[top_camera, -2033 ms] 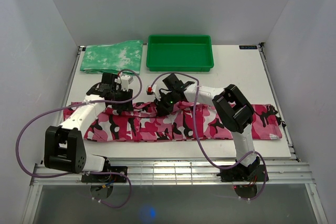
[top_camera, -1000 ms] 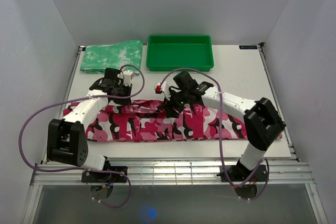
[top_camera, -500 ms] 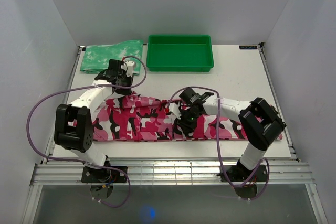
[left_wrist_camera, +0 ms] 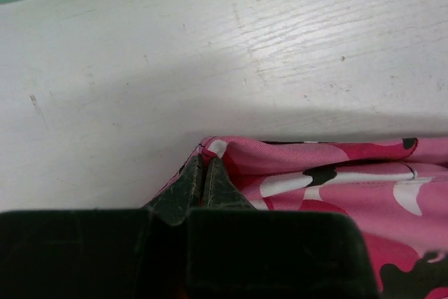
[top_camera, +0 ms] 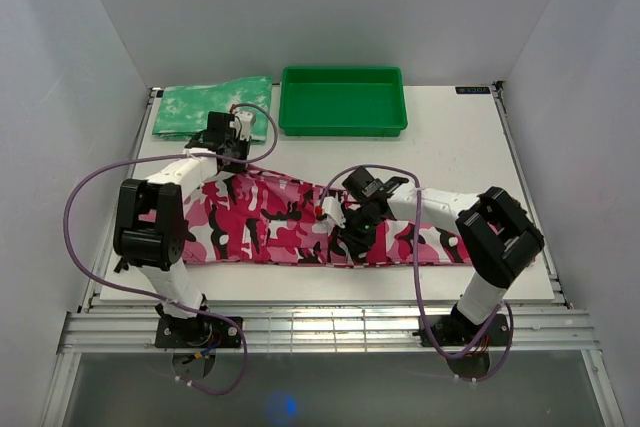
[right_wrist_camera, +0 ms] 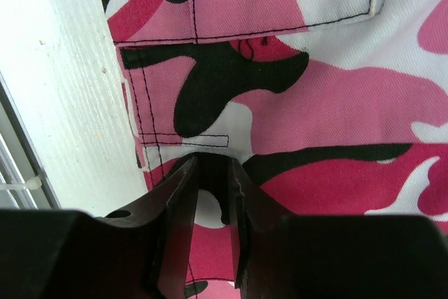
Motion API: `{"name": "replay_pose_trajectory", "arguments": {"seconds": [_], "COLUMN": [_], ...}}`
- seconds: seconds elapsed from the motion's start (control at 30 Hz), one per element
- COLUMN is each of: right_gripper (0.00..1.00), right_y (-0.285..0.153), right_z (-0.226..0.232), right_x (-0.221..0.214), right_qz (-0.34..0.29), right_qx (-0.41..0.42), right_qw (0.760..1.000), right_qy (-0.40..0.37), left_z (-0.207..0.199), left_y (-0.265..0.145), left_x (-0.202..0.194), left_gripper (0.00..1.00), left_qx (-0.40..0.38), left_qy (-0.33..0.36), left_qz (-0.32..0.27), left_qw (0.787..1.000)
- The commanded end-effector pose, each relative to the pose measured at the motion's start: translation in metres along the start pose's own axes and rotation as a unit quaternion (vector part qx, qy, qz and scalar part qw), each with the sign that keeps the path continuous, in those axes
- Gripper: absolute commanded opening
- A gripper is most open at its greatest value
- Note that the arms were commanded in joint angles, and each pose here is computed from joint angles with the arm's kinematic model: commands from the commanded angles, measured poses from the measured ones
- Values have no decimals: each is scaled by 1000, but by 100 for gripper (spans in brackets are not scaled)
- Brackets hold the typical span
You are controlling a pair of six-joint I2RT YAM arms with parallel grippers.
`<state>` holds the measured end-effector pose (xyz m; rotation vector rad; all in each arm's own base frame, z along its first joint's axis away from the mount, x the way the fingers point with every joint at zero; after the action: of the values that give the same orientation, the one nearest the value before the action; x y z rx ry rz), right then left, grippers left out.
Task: Fold and stack the trousers
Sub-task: Fold the trousers
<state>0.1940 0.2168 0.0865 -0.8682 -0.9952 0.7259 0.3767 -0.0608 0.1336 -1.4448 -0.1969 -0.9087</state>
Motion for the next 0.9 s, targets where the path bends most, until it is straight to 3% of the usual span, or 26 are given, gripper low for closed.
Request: {"name": "replay_pose_trajectory", "arguments": {"seconds": [0.0, 0.13, 0.2, 0.23, 0.27, 0.3, 0.37, 0.4, 0.43, 0.6, 0.87], "right_gripper": [29, 29, 36, 41, 47, 59, 68, 78, 79, 77, 65], "right_y": [18, 14, 5, -2, -14, -23, -41, -59, -69, -130, -132], "right_z": [13, 18, 16, 17, 13, 7, 2, -12, -17, -61, -88], "right_x": [-61, -58, -43, -38, -19, -13, -3, 5, 8, -13, -110], "right_qz": [132, 124, 101, 99, 72, 57, 38, 9, -5, -58, 13], "right_qx": [33, 42, 34, 32, 22, 19, 29, 18, 17, -3, -40], "right_qw": [989, 989, 993, 993, 996, 996, 996, 995, 994, 974, 933], "right_qy": [52, 62, 59, 61, 53, 61, 80, 97, 107, 217, 358], "left_z": [39, 35, 29, 25, 23, 23, 21, 23, 22, 12, -29], "left_y": [1, 16, 22, 20, 17, 8, -5, -21, -29, -77, -87], "left_x": [30, 24, 29, 26, 29, 34, 37, 43, 42, 31, -60], "left_gripper": [0, 0, 3, 13, 35, 44, 64, 64, 64, 67, 66], "left_qx": [81, 53, 7, -9, -26, -28, -32, -29, -31, -62, -164], "left_qy": [12, 28, 30, 26, 26, 28, 31, 42, 45, 83, 48], "left_qz": [-73, -56, -53, -41, -46, -57, -68, -85, -80, -84, 43], "left_qw": [994, 997, 998, 999, 998, 998, 997, 995, 995, 991, 984]}}
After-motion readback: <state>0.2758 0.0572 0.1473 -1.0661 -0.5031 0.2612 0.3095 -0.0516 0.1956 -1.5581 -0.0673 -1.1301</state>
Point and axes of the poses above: each gripper's point midway between its finger pads, its own y axis out along the fingers, its own z axis along the line the jaws close on, x = y × z, the point moved 8 cm from there along -y, back along the fingers, and after that the axes turned 12 degrees about y, right-handed, at the moved point
